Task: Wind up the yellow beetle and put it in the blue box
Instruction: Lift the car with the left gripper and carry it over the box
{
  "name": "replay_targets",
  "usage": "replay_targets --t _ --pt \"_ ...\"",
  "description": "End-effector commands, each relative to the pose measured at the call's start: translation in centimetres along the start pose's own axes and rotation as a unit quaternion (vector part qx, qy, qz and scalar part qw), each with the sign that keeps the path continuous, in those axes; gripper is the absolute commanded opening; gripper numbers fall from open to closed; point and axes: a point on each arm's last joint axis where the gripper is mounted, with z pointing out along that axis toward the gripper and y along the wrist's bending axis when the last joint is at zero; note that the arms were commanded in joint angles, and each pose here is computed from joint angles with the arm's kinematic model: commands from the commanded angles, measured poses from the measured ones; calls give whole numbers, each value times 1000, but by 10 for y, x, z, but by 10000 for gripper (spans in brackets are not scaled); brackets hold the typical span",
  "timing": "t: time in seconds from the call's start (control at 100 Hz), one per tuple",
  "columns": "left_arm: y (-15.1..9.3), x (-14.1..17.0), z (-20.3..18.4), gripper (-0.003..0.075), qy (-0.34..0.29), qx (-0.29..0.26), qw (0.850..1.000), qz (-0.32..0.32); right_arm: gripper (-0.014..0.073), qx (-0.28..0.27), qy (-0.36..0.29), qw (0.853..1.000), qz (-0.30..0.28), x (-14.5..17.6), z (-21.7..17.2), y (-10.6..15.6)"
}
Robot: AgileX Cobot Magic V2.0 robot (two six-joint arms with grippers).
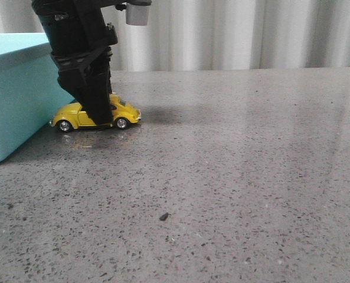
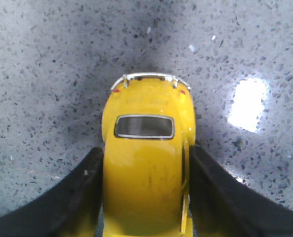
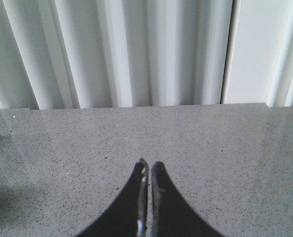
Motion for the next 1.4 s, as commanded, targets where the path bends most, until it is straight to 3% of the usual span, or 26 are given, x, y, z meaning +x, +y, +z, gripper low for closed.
replay_targets --t 0.0,0.34,0.93,1.39 --pt "-1 -7 -26 106 -28 -24 999 4 -61 4 -56 998 -2 -15 -4 0" --pt "5 -16 -46 90 -47 -37 998 6 -61 4 -58 998 -2 -15 -4 0" --pt "18 -40 -128 79 -133 -100 986 -33 -61 9 -59 998 -9 -16 -4 -1" --pt "23 -20 -193 79 -146 -187 969 -74 -61 10 -59 998 -10 -16 -4 -1"
